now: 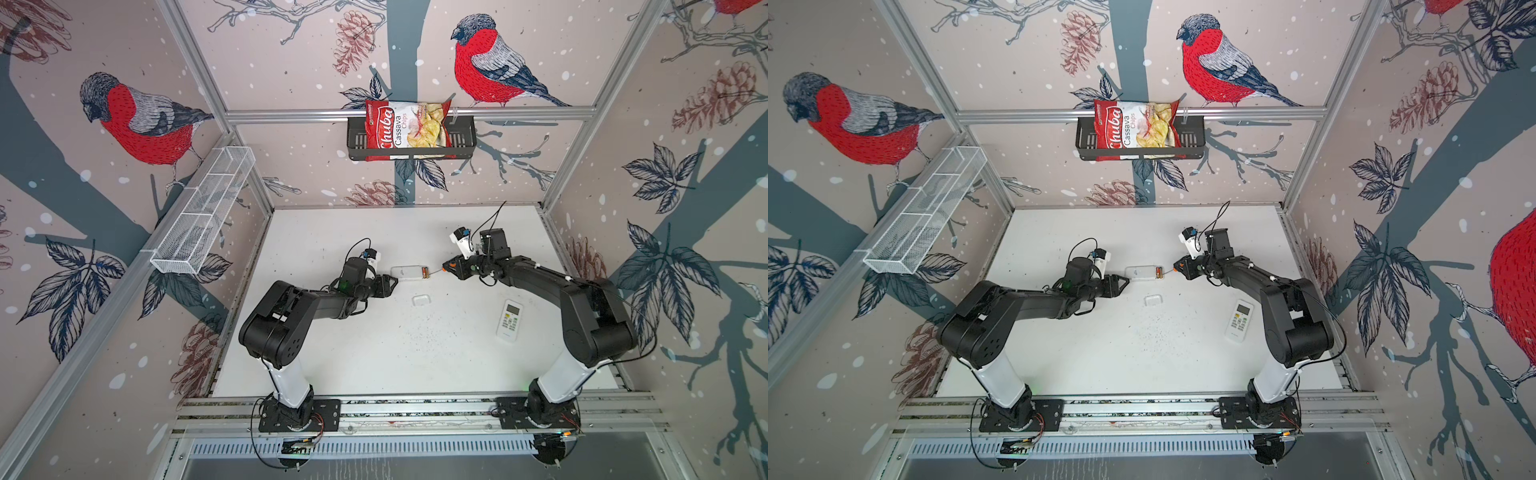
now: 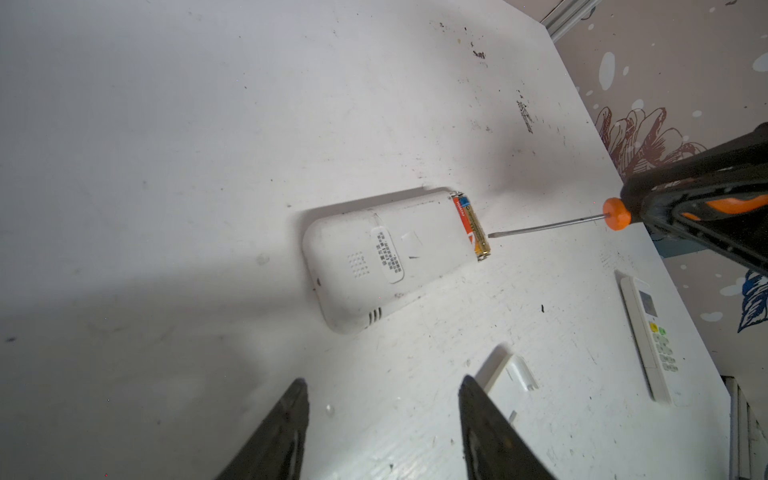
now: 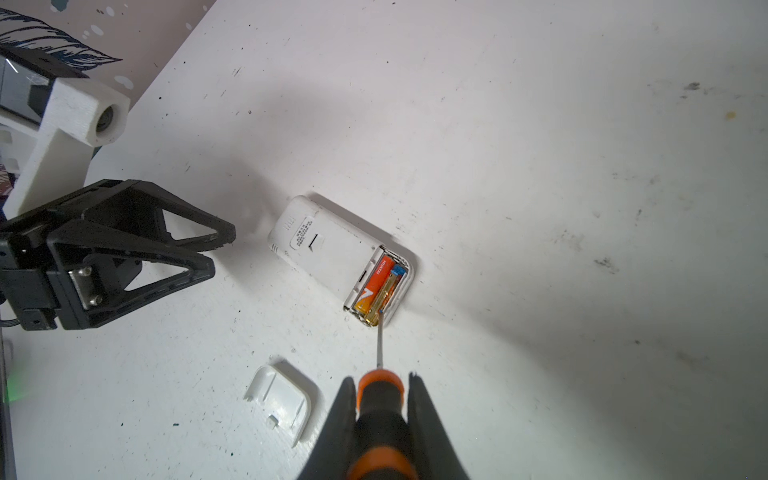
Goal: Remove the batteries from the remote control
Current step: 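Pry the first battery out with the screwdriver tip in the right gripper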
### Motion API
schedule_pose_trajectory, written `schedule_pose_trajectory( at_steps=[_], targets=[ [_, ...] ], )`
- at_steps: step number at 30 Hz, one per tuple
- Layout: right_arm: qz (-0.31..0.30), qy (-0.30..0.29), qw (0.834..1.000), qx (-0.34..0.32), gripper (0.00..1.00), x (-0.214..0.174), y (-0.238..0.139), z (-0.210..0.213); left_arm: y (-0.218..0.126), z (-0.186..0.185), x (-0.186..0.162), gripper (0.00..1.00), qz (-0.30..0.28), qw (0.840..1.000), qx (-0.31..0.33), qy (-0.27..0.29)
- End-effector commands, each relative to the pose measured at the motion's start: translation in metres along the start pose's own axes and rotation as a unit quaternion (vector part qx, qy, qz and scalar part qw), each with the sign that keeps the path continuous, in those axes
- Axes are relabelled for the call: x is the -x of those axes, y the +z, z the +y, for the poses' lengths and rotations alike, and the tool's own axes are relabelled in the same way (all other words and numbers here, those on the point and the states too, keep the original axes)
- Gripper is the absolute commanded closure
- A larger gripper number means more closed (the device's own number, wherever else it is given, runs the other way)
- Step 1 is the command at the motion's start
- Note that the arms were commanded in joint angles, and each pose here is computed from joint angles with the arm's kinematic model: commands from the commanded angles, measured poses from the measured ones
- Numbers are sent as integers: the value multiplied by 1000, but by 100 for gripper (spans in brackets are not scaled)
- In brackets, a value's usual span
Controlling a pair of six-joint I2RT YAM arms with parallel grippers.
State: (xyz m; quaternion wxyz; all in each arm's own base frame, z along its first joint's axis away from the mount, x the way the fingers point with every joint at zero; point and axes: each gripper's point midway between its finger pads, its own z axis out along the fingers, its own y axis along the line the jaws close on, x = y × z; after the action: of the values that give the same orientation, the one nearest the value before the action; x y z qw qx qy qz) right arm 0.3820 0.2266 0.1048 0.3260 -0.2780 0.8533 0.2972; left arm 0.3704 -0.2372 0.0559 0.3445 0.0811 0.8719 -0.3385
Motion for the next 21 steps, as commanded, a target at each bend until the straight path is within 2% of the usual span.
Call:
schedule_pose_trajectory(
  at_steps=[1,16,21],
  targets=[
    [4,-13,1000,4,100,0,4,2,2,0,1,42,3,1000,-1,3],
    [22,-21,998,49,100,-9,12,25,10,12,24,42,4,999,34,11],
    [-6,-24,999,46,100,5,-1,27,9,11,33,42,-3,999,37,10]
  ],
)
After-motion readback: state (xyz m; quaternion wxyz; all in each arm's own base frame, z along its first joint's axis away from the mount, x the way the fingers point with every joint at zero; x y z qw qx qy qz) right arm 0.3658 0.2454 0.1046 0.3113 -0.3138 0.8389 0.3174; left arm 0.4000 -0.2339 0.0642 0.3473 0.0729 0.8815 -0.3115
